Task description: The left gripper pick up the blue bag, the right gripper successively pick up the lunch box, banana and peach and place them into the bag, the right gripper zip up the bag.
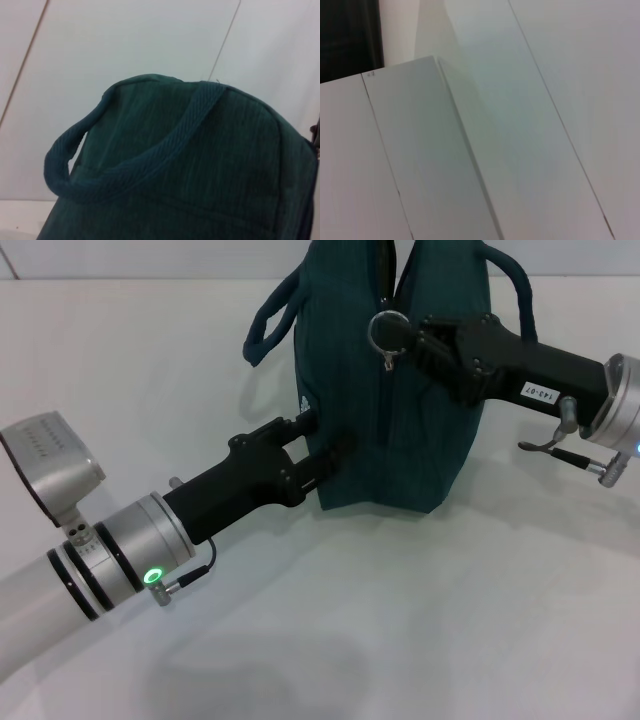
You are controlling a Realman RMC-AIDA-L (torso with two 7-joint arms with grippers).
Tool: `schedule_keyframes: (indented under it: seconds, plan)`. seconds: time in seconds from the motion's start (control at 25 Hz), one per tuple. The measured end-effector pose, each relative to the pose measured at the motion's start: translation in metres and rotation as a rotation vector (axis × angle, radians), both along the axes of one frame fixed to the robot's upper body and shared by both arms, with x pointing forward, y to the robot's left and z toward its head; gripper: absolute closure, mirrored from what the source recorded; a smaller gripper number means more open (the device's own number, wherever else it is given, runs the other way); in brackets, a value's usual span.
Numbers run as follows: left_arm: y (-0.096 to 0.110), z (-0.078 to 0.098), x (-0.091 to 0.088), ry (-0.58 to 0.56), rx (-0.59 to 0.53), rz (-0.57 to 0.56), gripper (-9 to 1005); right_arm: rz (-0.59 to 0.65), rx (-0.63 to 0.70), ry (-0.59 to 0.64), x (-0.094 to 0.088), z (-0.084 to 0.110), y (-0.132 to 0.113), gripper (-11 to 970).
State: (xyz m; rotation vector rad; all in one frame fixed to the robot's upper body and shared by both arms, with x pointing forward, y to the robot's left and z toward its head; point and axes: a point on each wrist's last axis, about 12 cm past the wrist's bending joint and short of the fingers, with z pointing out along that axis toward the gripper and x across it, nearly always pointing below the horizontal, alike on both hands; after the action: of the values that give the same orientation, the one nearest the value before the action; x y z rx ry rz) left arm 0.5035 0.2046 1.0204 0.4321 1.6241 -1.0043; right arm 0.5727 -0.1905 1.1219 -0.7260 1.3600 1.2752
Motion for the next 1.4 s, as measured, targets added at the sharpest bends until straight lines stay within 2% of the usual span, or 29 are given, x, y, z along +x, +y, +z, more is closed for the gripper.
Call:
schedule_keyframes:
  seconds: [0.4, 0.72, 0.92, 1.4]
  plan:
    - [-0.002, 0.003, -0.002, -0.067, 0.01, -0.016, 610, -0.025, -0.014, 0.017, 0.002, -0.003, -0.002, 946]
    - [-0.005, 0.002, -0.006, -0.085, 0.022, -0.021, 824, -0.027, -0.022, 0.021, 0.004, -0.002, 0.0, 946]
    - [-0.006, 0.002, -0.007, -0.096, 0.028, -0.032, 867, -0.031, -0.012, 0.021, 0.006, 0.0, 0.0, 946]
    - [-0.009, -0.008, -0.023, -0.159, 0.129, -0.104, 927, -0.149, 0.002, 0.078, 0.021, 0.001, -0.009, 946]
